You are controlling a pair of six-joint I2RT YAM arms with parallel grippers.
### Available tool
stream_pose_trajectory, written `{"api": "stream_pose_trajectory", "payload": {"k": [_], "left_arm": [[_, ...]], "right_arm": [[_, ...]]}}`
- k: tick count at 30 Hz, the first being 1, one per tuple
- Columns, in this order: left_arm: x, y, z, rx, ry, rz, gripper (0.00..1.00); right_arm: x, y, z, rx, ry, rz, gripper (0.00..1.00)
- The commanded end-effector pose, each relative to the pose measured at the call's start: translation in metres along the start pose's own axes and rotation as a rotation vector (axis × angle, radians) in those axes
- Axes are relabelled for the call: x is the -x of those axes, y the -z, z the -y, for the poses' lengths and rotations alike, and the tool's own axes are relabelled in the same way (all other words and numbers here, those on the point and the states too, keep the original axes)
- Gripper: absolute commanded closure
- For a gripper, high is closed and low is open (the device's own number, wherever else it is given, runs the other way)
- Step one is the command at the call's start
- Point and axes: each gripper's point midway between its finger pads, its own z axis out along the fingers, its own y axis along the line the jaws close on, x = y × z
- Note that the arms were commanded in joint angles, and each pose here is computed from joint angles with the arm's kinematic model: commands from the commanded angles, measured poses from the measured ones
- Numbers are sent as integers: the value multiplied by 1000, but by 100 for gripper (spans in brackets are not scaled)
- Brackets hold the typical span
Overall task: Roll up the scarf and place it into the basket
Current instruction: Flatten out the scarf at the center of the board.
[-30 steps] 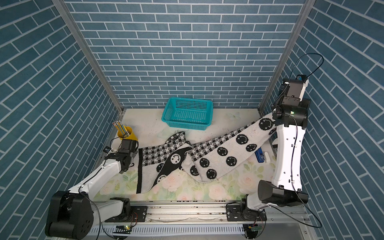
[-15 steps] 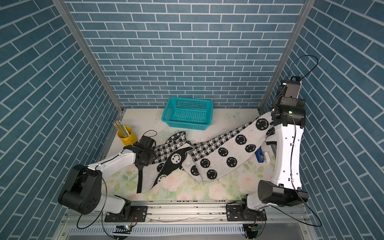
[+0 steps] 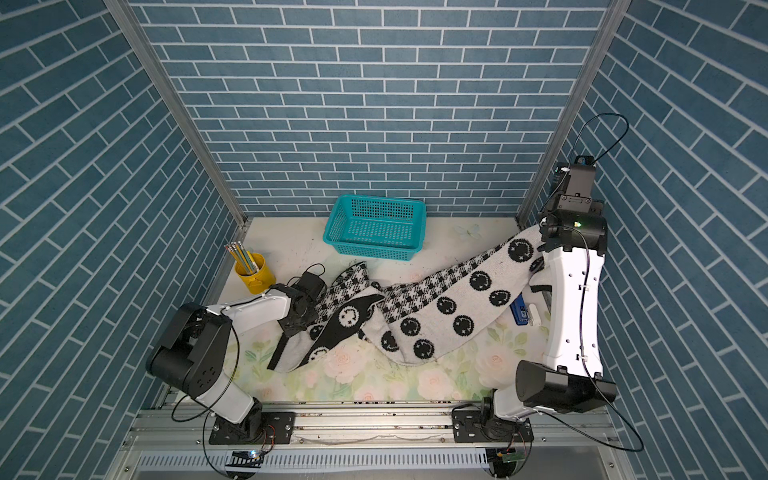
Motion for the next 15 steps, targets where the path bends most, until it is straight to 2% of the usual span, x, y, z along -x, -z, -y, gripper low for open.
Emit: {"api": "stream_pose_trajectory", "payload": {"k": [1, 6, 8, 11, 13, 15], "left_arm": [[10, 4, -90, 320, 48, 56, 100], [55, 41, -137, 371, 141, 217, 98], [66, 42, -148, 373, 145, 219, 95], [78, 38, -145, 353, 143, 199, 91], [87, 37, -146, 379, 150, 200, 86], [99, 37, -151, 405, 174, 202, 86]], "right_arm": [[12, 9, 7, -11, -51, 52, 100], [12, 7, 12, -39, -46, 49, 100], [14, 7, 14, -49, -48, 50, 100], [23, 9, 15, -47, -62, 60, 100], [33, 13, 22, -69, -74, 72, 100], [43, 21, 33, -99, -88, 95, 100]]}}
